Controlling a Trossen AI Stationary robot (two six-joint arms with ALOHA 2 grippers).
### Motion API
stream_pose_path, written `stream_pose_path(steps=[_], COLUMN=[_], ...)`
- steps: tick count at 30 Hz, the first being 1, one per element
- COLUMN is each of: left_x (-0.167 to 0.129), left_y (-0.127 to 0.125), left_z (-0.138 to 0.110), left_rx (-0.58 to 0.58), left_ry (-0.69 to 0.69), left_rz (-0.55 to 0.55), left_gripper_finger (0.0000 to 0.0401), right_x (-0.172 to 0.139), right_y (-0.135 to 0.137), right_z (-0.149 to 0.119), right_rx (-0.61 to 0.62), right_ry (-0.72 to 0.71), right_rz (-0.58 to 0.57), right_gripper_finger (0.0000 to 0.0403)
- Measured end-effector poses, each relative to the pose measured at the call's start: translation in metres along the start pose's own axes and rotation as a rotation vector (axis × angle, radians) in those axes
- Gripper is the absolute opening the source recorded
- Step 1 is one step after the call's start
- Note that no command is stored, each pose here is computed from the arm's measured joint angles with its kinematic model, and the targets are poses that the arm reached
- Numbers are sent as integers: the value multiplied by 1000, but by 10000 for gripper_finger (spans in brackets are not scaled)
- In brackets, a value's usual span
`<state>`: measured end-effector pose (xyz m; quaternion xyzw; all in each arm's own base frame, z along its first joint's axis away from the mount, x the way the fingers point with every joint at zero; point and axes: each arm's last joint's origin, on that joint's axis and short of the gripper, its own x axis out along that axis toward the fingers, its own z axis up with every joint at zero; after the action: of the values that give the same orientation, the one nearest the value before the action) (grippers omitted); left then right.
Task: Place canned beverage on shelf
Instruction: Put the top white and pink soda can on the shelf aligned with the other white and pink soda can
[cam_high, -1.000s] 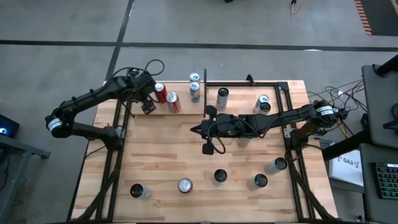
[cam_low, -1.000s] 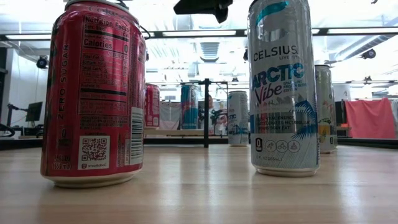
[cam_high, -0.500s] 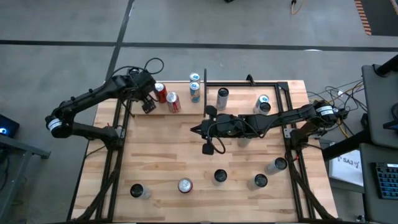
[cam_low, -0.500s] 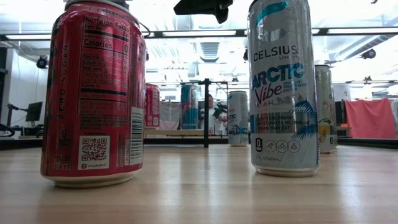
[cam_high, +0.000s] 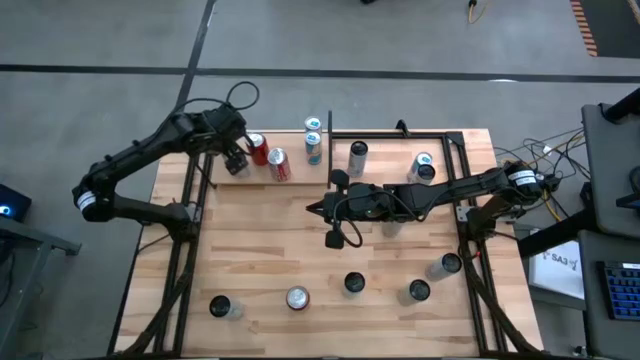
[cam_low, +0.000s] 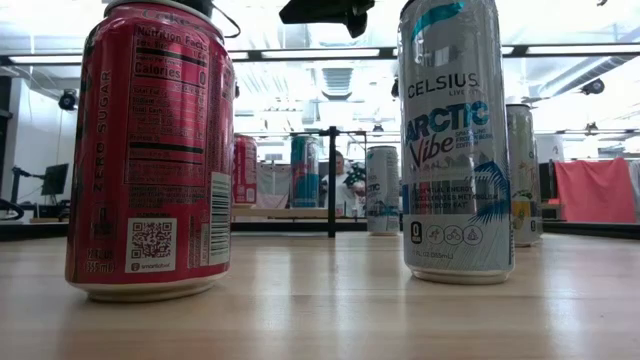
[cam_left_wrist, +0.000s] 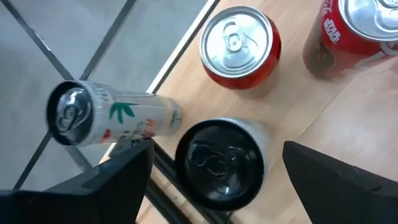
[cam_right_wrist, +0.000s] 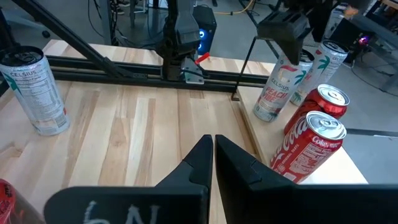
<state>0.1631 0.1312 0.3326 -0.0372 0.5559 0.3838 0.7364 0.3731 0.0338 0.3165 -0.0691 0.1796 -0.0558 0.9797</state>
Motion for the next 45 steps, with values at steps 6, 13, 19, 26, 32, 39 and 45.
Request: stream_pose_path(steps=[6,13,19,26,32,39,45], left_x=[-17,-27,-8,-5,1,15,15], left_y=[4,-9,-2,2,1,-5,-5], left_z=[5,3,3,12,12,7,2], left_rx=[13,181,98,10,2,22,53], left_ry=[-64,-175,-65,-90,-78,-35,-1], left_rz=[-88,-603,-235,-97,-63,-67,-72], left_gripper_finger=[317,218,72,17,2,1,0], right_x=[0,0,0,0,0,0,0], right_y=[0,0,0,0,0,0,0], right_z=[0,-2,-3,-4,-5,-5,-5], right_rx=[0,-5,-7,-8,-11,-11,-11], right_ry=[0,20,29,34,43,44,44], right_rz=[0,2,3,3,4,4,4], right_gripper_finger=[9,9,9,9,9,9,9])
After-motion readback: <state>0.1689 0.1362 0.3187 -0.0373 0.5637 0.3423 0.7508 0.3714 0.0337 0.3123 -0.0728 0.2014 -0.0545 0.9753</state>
